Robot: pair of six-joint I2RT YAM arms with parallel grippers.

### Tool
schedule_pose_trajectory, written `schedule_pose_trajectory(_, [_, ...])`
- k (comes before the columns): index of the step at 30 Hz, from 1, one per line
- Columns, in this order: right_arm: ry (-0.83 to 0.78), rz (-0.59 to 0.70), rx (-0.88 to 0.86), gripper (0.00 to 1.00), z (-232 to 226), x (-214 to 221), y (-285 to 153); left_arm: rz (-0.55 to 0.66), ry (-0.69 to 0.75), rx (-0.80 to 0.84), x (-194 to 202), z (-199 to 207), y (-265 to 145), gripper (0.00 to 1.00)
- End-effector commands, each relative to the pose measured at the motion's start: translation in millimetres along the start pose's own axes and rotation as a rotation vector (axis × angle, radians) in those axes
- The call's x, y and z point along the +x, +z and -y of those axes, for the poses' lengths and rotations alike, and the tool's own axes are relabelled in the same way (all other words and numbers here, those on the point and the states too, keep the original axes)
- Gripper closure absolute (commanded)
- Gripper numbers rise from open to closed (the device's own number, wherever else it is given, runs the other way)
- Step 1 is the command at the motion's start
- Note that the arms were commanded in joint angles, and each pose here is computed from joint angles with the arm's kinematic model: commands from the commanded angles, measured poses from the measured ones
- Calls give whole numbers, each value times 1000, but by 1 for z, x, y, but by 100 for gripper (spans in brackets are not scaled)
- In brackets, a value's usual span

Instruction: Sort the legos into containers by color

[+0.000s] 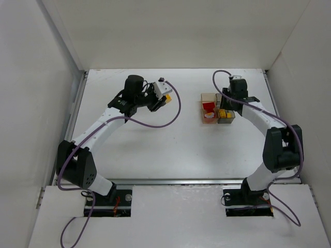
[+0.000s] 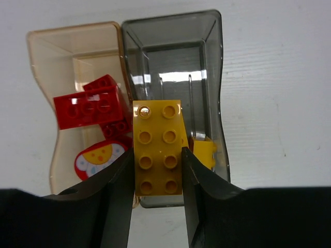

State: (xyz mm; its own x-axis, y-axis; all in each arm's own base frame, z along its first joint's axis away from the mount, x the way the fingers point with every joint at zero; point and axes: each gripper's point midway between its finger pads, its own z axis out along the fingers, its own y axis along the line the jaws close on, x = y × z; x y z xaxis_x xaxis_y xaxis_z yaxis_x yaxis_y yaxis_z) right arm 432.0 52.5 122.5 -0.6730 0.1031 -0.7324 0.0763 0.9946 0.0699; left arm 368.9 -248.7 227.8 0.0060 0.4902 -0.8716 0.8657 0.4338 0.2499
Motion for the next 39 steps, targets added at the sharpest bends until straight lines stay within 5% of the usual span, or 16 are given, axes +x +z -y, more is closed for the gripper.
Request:
schedule_pose_trajectory(1, [-23, -13, 66, 72, 14, -3, 10, 48, 11, -10, -13, -2, -4, 100])
schedule_pose_trajectory(4, [-34, -19, 43, 45, 9, -3, 13, 48, 11, -10, -13, -2, -4, 100])
schedule_pose_trajectory(10, [-28, 24, 52, 37, 10, -22, 4, 48, 1, -10, -13, -2, -4, 100])
schedule_pose_trajectory(11, [-18, 37, 59, 29, 11, -25, 0, 48, 1, -10, -13, -2, -4, 100])
schedule_pose_trajectory(16, [-114, 199, -123, 28, -25, -70, -42, 75, 18, 23, -21, 3, -4, 100])
schedule_pose_trajectory(24, [-737, 430, -976, 28, -184, -40, -156, 166, 109, 298, -46, 43, -12, 100])
schedule_pose_trajectory(39, [-929, 536, -1207, 28, -264, -24, -197, 250, 165, 482, -62, 73, -29, 100])
